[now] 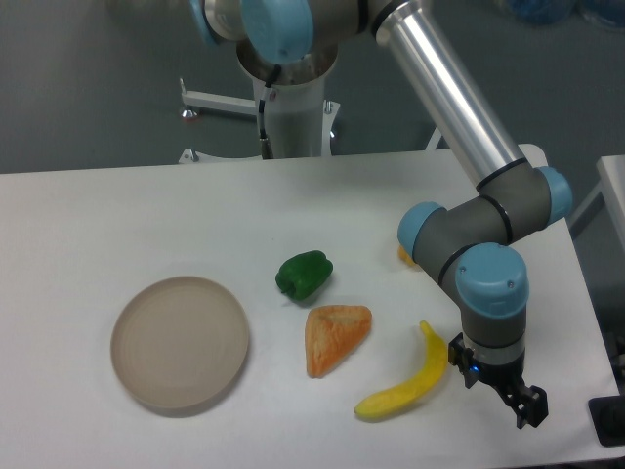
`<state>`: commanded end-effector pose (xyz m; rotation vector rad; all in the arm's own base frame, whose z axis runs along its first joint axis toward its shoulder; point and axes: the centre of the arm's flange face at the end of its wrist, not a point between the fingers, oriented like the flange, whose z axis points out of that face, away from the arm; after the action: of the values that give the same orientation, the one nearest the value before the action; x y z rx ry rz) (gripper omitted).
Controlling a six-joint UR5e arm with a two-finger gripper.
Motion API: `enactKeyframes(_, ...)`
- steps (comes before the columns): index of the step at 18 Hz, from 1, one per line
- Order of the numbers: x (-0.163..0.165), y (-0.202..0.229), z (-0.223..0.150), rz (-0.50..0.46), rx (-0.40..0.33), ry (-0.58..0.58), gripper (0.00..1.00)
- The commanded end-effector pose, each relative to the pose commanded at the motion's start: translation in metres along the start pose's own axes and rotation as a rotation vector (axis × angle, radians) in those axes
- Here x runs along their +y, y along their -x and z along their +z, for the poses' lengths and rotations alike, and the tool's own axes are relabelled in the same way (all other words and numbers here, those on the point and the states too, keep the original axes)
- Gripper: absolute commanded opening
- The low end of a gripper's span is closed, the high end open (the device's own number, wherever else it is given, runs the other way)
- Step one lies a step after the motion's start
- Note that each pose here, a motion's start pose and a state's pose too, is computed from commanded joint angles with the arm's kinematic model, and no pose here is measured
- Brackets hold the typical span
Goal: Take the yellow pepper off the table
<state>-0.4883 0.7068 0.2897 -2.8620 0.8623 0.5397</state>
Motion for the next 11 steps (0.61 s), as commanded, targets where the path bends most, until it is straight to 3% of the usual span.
enactKeyframes(11, -0.001, -0.009, -0.036, -0.008, -0.003, 0.003, 1.00)
